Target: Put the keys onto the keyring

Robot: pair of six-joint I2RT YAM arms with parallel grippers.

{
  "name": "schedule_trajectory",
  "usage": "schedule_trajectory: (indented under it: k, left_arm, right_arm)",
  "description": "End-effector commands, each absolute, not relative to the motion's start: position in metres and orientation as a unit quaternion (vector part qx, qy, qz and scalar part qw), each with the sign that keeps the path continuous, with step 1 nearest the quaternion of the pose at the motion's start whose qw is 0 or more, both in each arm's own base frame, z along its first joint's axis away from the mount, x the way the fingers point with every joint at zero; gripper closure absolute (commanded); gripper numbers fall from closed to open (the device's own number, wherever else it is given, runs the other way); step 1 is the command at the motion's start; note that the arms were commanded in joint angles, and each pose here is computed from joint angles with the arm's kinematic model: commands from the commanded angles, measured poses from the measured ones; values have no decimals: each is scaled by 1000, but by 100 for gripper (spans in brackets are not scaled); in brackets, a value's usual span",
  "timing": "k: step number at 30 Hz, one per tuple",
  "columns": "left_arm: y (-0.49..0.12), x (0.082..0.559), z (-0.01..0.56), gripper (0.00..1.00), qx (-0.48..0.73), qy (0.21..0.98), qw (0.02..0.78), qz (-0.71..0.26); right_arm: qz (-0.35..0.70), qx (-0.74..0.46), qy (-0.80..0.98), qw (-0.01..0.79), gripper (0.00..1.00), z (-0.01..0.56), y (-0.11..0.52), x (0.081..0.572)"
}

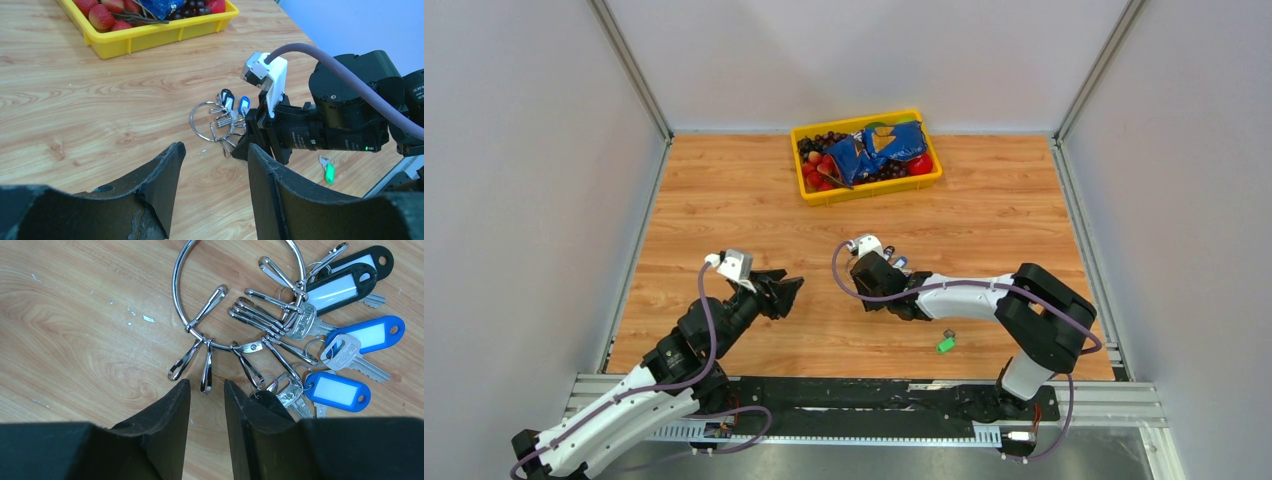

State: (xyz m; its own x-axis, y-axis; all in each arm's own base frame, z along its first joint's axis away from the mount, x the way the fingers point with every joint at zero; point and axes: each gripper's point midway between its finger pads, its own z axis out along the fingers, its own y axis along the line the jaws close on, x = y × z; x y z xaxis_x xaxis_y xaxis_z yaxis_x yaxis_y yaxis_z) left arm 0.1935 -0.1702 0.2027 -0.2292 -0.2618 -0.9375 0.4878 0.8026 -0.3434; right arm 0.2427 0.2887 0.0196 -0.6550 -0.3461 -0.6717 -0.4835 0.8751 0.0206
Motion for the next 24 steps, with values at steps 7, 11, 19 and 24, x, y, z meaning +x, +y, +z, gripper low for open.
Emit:
schedule_trajectory:
  k: [7,11,19,24]
  left_arm:
    - [-171,195,208,40,79,712,626,-308]
    - [-170,195,209,40,79,711,627,-308]
    - [-173,190,220,40,77,704,625,-327]
    - [-182,181,234,40,86,692,616,-366]
  right_arm:
    - [78,-223,905,354,78,16,284,252]
    - [84,-232,905,347,96,14,287,249]
    - [126,-232,896,357,100,44,285,236]
    - [189,-242,884,351,100,84,287,214]
